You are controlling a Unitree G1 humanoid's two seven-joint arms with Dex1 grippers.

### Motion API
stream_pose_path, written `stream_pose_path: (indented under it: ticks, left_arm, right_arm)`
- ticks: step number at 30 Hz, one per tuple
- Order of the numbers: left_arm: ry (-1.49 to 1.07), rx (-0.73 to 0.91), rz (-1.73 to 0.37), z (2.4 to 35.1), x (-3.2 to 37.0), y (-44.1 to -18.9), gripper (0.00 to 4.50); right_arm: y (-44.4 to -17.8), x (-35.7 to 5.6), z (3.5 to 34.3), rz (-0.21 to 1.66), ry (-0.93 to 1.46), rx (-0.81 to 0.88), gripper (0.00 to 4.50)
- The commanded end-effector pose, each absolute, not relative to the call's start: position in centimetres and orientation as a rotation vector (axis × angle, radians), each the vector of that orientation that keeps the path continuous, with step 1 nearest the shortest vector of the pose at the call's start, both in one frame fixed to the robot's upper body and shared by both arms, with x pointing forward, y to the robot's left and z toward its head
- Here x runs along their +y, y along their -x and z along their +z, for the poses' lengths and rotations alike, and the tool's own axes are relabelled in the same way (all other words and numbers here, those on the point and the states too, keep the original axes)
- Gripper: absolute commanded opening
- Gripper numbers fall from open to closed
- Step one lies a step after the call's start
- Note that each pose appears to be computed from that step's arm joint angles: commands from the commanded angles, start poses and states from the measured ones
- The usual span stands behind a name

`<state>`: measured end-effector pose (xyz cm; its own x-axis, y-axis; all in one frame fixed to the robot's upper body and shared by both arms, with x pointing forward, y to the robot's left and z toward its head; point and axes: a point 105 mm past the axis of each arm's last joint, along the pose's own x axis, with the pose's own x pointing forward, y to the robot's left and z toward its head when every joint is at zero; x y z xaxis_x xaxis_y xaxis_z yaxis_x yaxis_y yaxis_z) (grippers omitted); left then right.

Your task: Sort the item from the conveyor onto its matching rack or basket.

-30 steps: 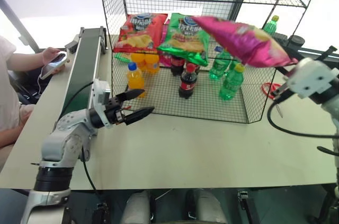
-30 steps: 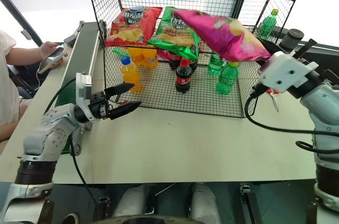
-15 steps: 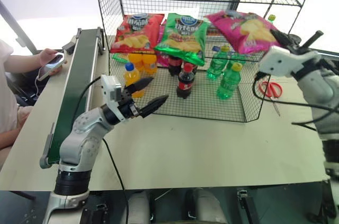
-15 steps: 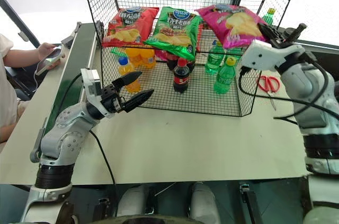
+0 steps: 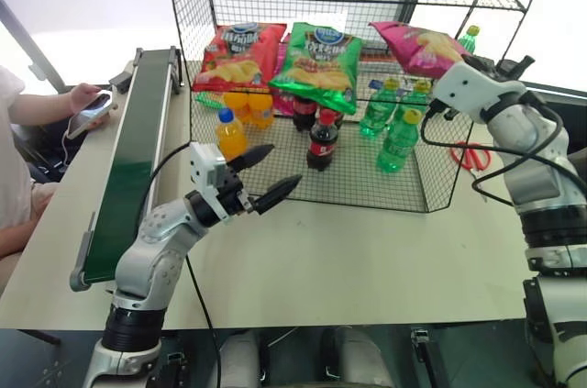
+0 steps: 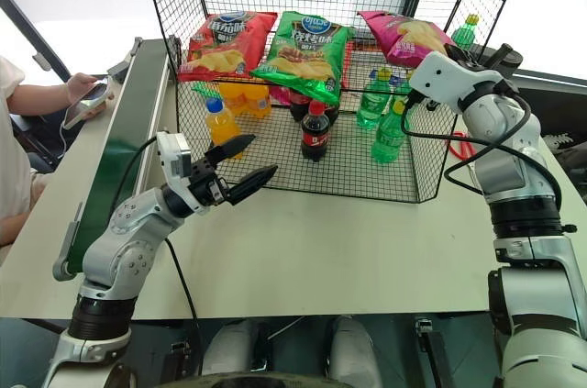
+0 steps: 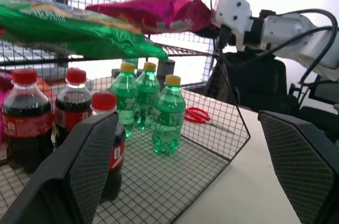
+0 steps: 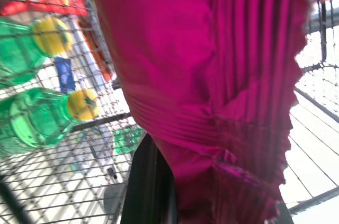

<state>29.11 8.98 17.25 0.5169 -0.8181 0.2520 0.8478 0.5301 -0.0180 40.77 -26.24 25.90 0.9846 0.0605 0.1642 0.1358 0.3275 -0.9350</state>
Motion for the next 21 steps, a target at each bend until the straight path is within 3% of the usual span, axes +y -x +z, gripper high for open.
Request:
stream_pose_path:
  ticks: [1,3,4,6,10,21]
  left_arm:
    - [0.115,-0.294,-1.018,18.8,8.6,-28.6,4.5]
    - [0.11,-0.298,-1.013,18.9,8.6,-28.8,4.5]
    - [0.111,-0.299,-1.012,18.9,8.6,-28.8,4.5]
    - [0.105,-0.3,-1.011,18.9,8.5,-28.9,4.5]
    - [0.112,-0.283,-1.011,18.5,8.5,-28.7,4.5]
    - [0.083,-0.261,-1.026,17.8,8.2,-28.4,4.5]
  right_arm:
    - [-40.4,-25.8,27.6,-0.059,1.232,-0.229,0.07]
    - [-40.4,-25.5,27.3,-0.027,1.21,-0.217,1.1]
    - [-40.4,-25.6,27.3,-0.023,1.196,-0.214,1.32]
    - [-40.3,-25.5,27.7,-0.015,1.204,-0.215,2.23]
    - [-39.7,-24.5,29.3,0.073,1.091,-0.194,4.39]
    - [-38.4,-22.2,28.1,0.29,0.926,-0.109,4.45]
